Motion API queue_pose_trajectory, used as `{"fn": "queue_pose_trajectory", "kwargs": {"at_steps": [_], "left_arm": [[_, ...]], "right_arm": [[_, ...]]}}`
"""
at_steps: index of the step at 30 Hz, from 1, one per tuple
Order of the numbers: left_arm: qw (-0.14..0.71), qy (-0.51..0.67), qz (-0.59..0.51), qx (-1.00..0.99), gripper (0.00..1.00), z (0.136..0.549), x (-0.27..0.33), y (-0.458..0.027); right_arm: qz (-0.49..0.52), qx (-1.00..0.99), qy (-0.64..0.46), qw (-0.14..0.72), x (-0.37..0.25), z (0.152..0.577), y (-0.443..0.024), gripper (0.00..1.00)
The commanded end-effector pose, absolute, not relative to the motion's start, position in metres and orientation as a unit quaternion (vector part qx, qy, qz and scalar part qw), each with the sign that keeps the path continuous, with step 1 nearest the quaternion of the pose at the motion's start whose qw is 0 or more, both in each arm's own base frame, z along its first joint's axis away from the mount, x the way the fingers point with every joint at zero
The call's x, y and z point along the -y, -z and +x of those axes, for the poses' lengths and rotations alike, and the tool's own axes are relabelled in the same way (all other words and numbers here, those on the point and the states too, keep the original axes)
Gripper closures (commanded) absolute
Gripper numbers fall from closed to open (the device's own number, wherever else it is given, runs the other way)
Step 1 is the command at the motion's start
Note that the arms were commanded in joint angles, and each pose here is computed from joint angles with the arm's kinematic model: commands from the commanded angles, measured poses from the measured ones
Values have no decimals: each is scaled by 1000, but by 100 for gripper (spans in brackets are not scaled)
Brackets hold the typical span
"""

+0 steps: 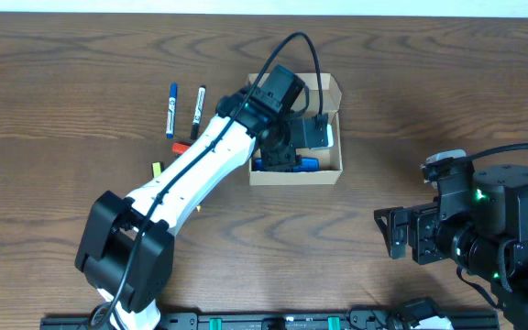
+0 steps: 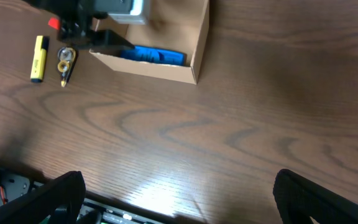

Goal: Pack container
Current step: 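Carry the duster into the box and release it with the left gripper, then move the left gripper back over the red stapler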

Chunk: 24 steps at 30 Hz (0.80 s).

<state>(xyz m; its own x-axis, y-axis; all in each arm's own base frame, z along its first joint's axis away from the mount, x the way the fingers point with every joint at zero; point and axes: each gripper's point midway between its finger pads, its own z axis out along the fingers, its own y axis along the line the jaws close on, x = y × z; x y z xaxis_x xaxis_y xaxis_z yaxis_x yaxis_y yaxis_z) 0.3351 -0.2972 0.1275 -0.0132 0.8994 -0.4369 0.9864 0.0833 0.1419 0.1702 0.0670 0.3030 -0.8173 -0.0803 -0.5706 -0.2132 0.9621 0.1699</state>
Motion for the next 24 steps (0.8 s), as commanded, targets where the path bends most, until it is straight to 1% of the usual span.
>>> {"fn": "queue_pose_trajectory", "kwargs": {"at_steps": [1,3,5,6,8,15,19,24], "left_arm": [[232,97,636,-730,41,346,299,-162],[239,80,594,-764,39,354,291,-181],[256,55,528,-808,36,367,277,-202],[267,42,490,-829,33,374,269,-212],[294,21,389,-873,32,388,246,-233],[320,67,132,-936,30,389,174,-281],[302,70,24,-951,28,382,129,-287],[239,61,-123,-961,27,374,81,-256]], "right_arm": [[-88,-946,-115,292,-69,169,-303,1],[-88,-946,-115,292,-69,169,-303,1],[-88,-946,-115,292,-69,169,-303,1],[-88,-946,-115,292,-69,169,-303,1],[-88,-946,-115,292,-69,169,-303,1],[-88,-946,-115,292,-69,169,-303,1],[-88,-946,-115,292,-69,169,-303,1],[-88,-946,-115,292,-69,169,-303,1]]}}
